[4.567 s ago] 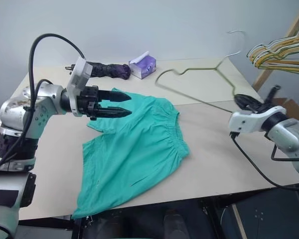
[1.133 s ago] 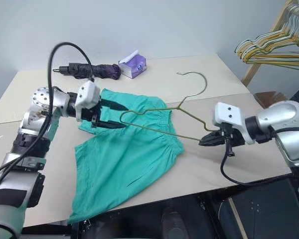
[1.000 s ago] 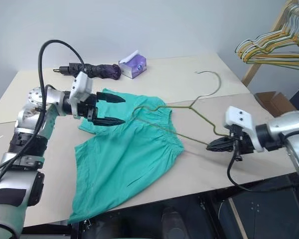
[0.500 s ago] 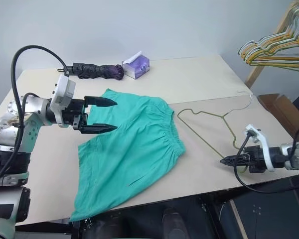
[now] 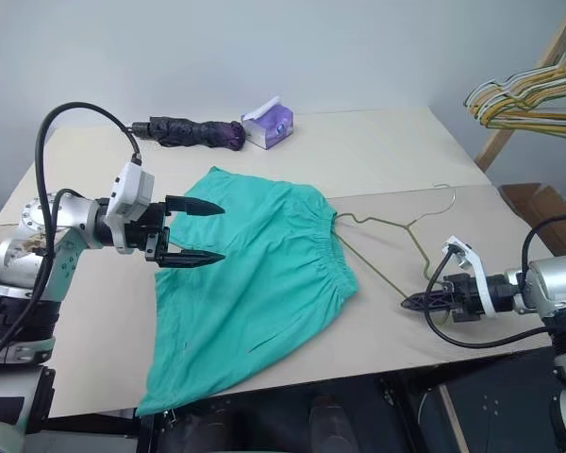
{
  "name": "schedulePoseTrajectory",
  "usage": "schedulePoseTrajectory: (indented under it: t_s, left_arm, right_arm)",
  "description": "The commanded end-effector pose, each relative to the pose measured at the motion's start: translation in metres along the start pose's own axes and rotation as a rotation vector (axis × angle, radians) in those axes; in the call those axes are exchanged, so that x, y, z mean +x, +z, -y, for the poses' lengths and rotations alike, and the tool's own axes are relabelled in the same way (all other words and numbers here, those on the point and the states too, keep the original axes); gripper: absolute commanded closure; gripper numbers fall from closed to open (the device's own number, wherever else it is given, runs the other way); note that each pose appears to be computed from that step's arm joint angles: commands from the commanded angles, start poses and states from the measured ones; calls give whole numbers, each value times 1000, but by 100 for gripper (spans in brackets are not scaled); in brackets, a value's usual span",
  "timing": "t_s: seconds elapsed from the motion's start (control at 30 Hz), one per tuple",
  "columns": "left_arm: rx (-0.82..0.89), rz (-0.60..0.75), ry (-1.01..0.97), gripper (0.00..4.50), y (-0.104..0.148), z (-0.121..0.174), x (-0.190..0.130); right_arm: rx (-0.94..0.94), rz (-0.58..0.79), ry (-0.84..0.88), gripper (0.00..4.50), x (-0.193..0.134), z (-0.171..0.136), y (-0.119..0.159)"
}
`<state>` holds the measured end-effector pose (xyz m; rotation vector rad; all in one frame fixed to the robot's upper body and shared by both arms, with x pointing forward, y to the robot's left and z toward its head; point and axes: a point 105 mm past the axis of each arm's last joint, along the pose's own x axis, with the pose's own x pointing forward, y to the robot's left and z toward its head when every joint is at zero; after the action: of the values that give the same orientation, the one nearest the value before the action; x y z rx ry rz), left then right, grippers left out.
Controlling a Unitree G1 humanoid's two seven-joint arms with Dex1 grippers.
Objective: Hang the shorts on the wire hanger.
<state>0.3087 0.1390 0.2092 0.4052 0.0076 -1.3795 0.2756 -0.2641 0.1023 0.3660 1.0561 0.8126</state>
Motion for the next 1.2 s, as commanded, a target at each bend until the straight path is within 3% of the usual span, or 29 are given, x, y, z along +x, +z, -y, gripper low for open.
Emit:
schedulePoseTrajectory:
  t_s: [0.03,0.37,0.67,0.83,1.03,1.2]
  left_arm:
    - [45,10,6,6,9,1,-4]
    - [33,4,19,6,8,5,-16]
    - [33,2,35,6,11,7,-21]
    - [31,0,38,6,9,9,-21]
    - [32,1,40,6,10,8,-21]
    - [36,2,39,6,11,8,-21]
  right_arm:
    - [-41,23,28,450,-6,-8,12]
    - [-33,20,118,450,-5,-19,19]
    - [26,-24,74,450,17,-6,32]
    - [4,-63,131,450,16,-12,33]
    - [37,-23,32,450,24,3,47]
    - [2,-52,110,450,25,-7,47]
